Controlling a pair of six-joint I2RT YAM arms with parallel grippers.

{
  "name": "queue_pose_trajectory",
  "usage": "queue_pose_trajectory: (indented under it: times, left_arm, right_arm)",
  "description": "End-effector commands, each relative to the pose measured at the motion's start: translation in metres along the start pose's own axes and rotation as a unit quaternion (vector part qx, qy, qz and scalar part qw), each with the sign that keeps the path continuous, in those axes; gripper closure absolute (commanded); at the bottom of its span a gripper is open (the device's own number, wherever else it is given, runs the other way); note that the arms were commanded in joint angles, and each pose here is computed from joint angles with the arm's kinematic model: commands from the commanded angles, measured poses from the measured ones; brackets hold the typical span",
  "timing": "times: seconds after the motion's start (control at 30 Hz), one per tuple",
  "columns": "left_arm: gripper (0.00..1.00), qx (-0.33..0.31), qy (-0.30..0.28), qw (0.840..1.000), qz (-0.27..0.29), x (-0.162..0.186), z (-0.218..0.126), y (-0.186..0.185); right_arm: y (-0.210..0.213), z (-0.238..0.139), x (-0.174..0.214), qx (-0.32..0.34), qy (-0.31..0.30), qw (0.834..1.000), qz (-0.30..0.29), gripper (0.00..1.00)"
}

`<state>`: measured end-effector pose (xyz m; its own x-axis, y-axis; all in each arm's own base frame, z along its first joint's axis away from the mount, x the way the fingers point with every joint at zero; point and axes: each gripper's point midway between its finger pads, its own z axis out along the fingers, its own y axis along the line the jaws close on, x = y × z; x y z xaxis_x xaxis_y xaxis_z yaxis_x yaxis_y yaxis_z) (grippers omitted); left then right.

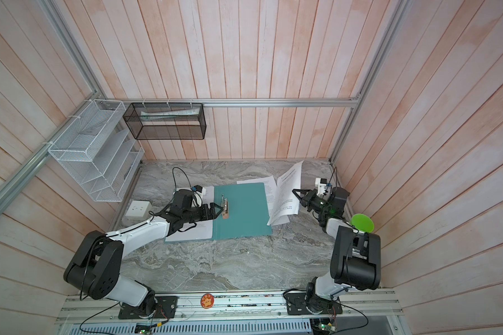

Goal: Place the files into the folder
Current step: 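Lift the Chinese-text sheet and flip it onto the folder with the right gripper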

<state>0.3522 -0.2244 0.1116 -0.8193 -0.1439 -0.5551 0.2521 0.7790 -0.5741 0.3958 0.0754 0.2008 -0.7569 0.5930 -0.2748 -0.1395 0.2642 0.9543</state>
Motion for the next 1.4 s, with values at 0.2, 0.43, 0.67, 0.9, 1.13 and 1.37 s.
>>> queue_pose_trajectory:
  times: [0.2, 0.43, 0.67, 0.9, 1.13, 1.37]
  left_arm:
    - [0.08, -0.004, -0.031, 0.999, -0.018, -0.009, -0.021, 0.000]
    - [0.08, -0.019, -0.060, 0.997, -0.042, -0.012, -0.046, 0.018]
    - [0.08, -0.034, -0.059, 0.997, -0.047, -0.004, -0.052, 0.033]
    - [0.08, -0.032, -0.052, 0.997, -0.055, 0.001, -0.047, 0.036]
    - [0.08, -0.031, -0.048, 0.997, -0.054, 0.002, -0.045, 0.037]
    - [0.09, -0.032, -0.038, 0.997, -0.058, 0.007, -0.040, 0.040]
  right_arm:
    - [0.118, 0.076, 0.034, -0.115, 0.060, 0.991, -0.041, 1.00]
    - [0.117, 0.099, 0.050, -0.128, 0.021, 0.992, -0.005, 1.00]
    - [0.010, 0.108, 0.078, -0.031, 0.036, 0.998, 0.042, 1.00]
    - [-0.090, 0.100, 0.120, 0.085, 0.054, 0.990, 0.103, 1.00]
    - [-0.104, 0.088, 0.135, 0.134, 0.082, 0.985, 0.069, 1.00]
    - [-0.115, 0.077, 0.143, 0.168, 0.103, 0.980, 0.028, 1.00]
